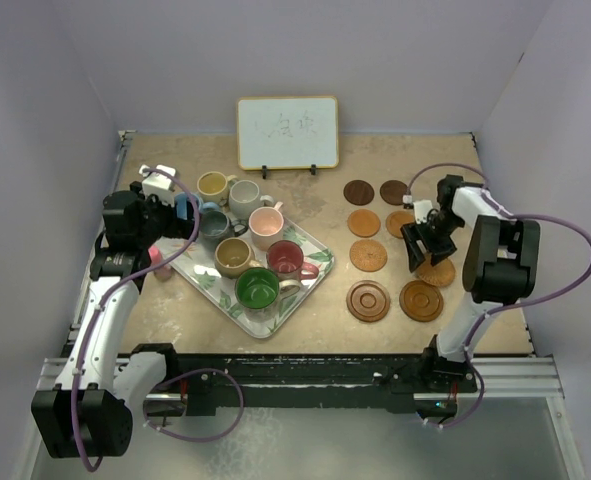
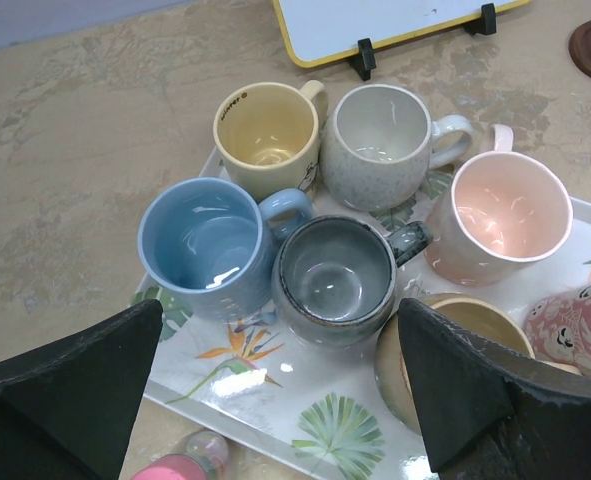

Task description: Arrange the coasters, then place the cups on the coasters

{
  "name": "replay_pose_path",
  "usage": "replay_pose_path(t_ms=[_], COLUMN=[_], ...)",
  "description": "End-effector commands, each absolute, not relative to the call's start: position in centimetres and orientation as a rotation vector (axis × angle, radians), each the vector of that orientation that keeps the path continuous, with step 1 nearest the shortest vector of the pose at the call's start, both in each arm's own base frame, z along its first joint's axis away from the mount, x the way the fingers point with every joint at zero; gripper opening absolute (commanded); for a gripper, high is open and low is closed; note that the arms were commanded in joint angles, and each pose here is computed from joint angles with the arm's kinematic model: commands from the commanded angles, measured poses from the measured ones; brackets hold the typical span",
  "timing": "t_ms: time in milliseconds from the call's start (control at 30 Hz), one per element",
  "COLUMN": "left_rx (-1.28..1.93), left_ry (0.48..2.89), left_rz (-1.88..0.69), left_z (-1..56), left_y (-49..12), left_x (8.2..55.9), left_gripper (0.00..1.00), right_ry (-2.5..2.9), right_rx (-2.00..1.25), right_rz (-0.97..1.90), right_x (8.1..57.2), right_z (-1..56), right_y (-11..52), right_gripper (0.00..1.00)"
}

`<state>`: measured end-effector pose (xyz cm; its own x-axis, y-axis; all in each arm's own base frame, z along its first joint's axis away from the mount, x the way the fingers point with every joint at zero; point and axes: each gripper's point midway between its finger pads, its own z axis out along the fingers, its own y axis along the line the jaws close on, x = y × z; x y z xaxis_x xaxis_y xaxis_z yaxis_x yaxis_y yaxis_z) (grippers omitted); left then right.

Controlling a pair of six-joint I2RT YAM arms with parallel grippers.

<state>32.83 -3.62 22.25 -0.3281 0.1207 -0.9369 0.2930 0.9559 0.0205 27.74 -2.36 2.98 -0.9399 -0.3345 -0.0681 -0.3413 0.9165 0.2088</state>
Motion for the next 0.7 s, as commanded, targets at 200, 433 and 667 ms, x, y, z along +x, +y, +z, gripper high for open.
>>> replay_pose_path(t_ms=[200,433,667], left_rx=[0.316,0.315,0.314], left_ry=[1.857,1.862,1.861], left_rz=[-0.156,-0.161,-0.162], left_z=[23.4,23.2,23.3], left_y=[-3.6,-3.6,-3.6], left_x=[33.4,33.4,33.3], left_gripper=[0.97,0.97,0.97], right_ry=[3.000,2.986,2.969], right_rx=[-0.628,-0.643,-0.651], right_rz=[0.445,0.487,0.504], right_x=[29.3,29.7,30.6], right_z=[1.6,1.5,1.5], right_y=[2.1,3.4,4.4], right_gripper=[0.73,0.73,0.73])
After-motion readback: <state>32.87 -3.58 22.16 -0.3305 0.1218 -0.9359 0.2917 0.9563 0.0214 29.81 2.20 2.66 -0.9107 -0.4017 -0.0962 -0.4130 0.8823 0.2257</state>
